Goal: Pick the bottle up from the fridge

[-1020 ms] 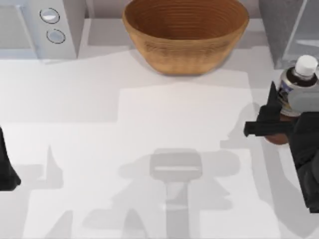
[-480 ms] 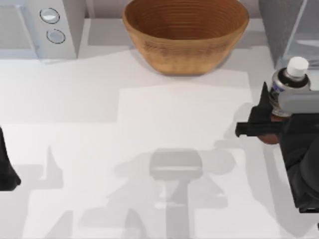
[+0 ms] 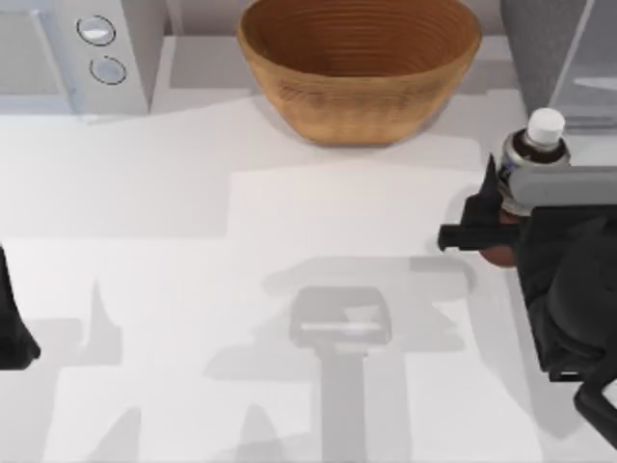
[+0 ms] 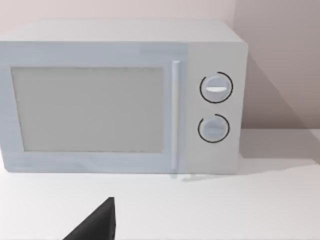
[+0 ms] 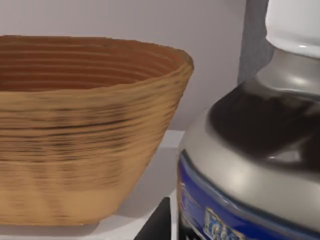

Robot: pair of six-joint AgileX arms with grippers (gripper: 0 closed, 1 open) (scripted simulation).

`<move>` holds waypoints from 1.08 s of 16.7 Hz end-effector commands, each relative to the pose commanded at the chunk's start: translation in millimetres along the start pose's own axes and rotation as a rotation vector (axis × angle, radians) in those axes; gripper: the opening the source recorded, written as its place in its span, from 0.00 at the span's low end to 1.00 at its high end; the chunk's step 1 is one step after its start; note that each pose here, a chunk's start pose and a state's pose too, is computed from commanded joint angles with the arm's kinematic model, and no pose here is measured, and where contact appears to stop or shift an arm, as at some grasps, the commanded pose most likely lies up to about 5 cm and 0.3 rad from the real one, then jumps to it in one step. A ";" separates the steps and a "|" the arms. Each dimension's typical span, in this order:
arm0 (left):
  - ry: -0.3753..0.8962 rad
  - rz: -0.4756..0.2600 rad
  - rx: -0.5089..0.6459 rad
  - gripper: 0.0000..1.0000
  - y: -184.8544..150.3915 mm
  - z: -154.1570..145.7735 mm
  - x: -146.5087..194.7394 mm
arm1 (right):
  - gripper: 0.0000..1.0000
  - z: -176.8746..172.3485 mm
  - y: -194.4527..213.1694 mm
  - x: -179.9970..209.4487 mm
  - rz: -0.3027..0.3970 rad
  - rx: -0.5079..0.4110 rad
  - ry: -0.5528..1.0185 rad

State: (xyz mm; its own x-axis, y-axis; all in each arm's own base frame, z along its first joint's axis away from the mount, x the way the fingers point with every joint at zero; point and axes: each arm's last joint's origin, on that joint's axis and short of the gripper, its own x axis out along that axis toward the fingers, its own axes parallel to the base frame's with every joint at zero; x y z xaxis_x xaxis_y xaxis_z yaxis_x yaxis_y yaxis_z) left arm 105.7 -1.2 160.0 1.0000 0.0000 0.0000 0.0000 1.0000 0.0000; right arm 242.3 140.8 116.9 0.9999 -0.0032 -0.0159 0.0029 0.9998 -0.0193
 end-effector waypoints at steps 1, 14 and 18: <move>0.000 0.000 0.000 1.00 0.0 0.0 0.0 | 0.00 -3.8 -0.3 4.8 0.001 0.003 -0.003; 0.000 0.000 0.000 1.00 0.0 0.0 0.0 | 0.53 -7.4 -0.9 10.9 0.001 0.010 -0.012; 0.000 0.000 0.000 1.00 0.0 0.0 0.0 | 0.83 -7.4 -0.9 10.9 0.001 0.010 -0.012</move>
State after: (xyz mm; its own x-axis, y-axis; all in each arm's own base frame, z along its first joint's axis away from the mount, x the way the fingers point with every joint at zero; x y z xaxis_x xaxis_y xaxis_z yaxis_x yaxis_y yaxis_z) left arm 105.7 -1.2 160.0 1.0000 0.0000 0.0000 0.0000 1.0000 0.0000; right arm 253.1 139.7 109.3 1.0000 -0.0016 -0.0037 0.0016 1.0000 -0.0096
